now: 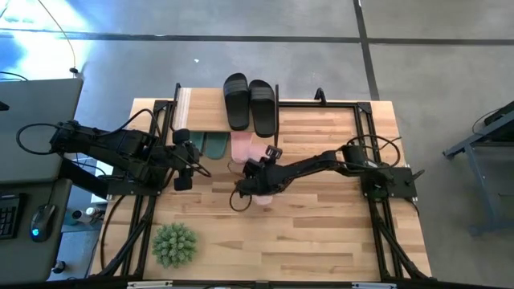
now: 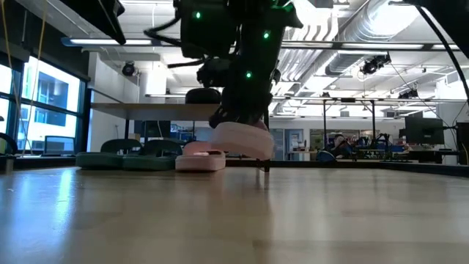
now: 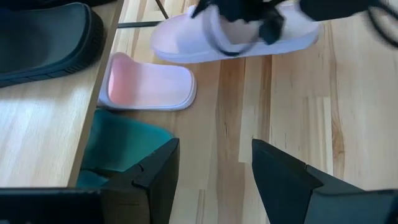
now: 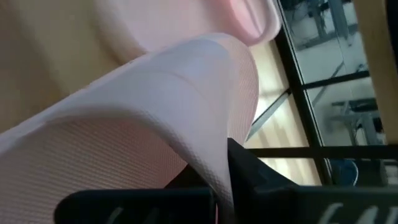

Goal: Pick and place slides into the shelf
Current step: Put the pink slide under the shelf

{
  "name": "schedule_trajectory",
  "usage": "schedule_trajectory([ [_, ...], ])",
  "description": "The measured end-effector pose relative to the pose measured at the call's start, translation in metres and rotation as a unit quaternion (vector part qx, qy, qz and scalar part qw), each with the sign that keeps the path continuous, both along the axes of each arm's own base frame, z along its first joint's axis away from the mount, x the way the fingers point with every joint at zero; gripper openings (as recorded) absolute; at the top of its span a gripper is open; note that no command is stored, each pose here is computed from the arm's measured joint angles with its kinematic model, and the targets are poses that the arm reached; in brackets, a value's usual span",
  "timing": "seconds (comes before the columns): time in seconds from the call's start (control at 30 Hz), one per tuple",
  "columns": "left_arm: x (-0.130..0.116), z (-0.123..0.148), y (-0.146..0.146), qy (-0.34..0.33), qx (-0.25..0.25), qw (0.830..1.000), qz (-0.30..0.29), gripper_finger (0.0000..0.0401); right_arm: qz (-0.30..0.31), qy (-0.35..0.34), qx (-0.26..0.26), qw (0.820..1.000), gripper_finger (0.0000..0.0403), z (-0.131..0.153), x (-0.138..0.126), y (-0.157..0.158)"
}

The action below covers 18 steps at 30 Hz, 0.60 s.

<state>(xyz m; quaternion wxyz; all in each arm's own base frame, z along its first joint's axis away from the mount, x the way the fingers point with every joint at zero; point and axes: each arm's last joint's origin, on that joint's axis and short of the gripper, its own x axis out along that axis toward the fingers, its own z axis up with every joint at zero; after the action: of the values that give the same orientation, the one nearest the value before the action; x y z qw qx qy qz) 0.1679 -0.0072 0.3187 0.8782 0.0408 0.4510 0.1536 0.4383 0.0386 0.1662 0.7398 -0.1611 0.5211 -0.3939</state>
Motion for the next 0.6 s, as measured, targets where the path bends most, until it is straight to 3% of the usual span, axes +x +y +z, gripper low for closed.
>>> schedule_trajectory([
  [0.6,0.000,0.000,0.000,0.000,0.000,1.000,0.000,0.0184,-0.051,-0.002,0.018,0.999,0.0000,0.000,0.007,-0.072],
])
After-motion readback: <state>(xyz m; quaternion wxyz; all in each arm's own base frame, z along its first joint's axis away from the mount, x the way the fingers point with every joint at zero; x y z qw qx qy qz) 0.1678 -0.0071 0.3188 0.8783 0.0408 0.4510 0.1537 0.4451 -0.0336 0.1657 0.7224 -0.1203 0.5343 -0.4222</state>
